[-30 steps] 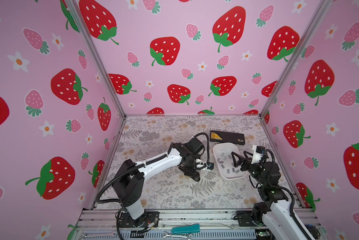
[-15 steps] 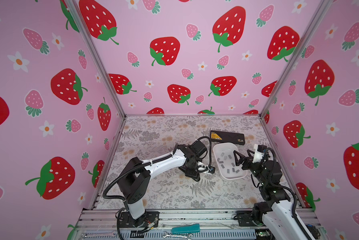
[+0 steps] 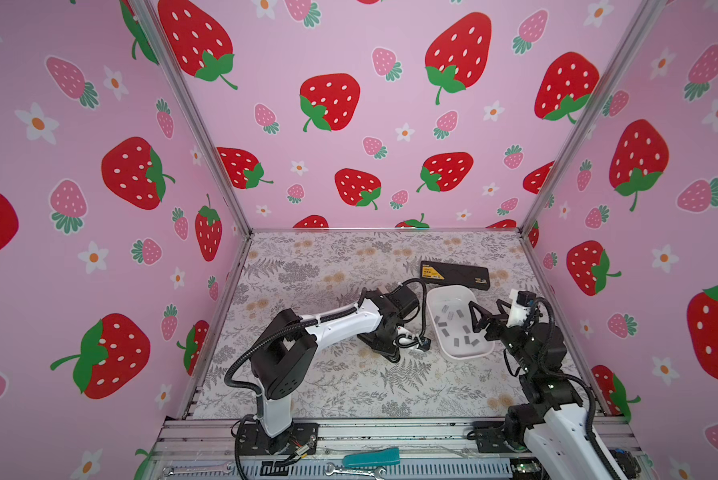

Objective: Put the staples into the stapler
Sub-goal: 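Lower the left gripper onto the black stapler and close on it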

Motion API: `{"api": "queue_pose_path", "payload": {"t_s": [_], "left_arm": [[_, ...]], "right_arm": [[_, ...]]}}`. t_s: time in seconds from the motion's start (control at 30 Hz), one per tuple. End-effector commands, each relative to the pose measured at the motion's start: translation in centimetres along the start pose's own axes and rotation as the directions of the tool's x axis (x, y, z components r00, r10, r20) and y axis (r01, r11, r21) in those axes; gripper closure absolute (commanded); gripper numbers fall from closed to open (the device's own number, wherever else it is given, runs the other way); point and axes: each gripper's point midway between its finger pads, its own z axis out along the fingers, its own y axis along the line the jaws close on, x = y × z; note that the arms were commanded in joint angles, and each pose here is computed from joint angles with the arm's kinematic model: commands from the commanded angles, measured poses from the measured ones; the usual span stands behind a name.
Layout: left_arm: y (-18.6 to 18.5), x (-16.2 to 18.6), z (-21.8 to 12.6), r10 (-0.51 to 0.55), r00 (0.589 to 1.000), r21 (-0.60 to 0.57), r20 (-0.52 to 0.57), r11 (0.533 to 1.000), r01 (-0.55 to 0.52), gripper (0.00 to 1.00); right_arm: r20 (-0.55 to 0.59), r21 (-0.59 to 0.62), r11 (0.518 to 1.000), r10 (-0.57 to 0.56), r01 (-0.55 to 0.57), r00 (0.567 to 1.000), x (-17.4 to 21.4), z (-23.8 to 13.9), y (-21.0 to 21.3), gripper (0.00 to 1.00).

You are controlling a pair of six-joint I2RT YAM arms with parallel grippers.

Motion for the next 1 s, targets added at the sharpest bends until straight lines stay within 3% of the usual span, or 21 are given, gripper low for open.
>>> {"api": "queue_pose_path", "payload": {"t_s": [0.0, 0.43, 0.7, 0.97], "left_arm": [[0.0, -0.2, -0.4, 0.013, 1.000, 0.014, -0.010, 1.000, -0.013, 0.44], [-1.1, -0.2, 0.8, 0.039, 0.998, 0.064, -0.042, 0.997, -0.036, 0.46], [-1.0, -0.1, 0.8, 0.039, 0.998, 0.076, -0.057, 0.997, -0.035, 0.75], [0.0, -0.7, -2.7, 0.030, 1.000, 0.002, -0.010, 1.000, -0.030, 0.98]], "right_arm": [[0.019, 0.000, 1.000, -0.010, 0.010, 1.000, -1.2, -0.1, 0.3, 0.01], [0.017, -0.003, 1.000, -0.010, 0.010, 1.000, -1.1, -0.1, 0.4, 0.01], [0.017, -0.001, 1.000, -0.010, 0.010, 1.000, -1.1, -0.1, 0.3, 0.01], [0.024, 0.022, 1.000, 0.008, -0.009, 1.000, -1.2, 0.0, -0.1, 0.01]]}}
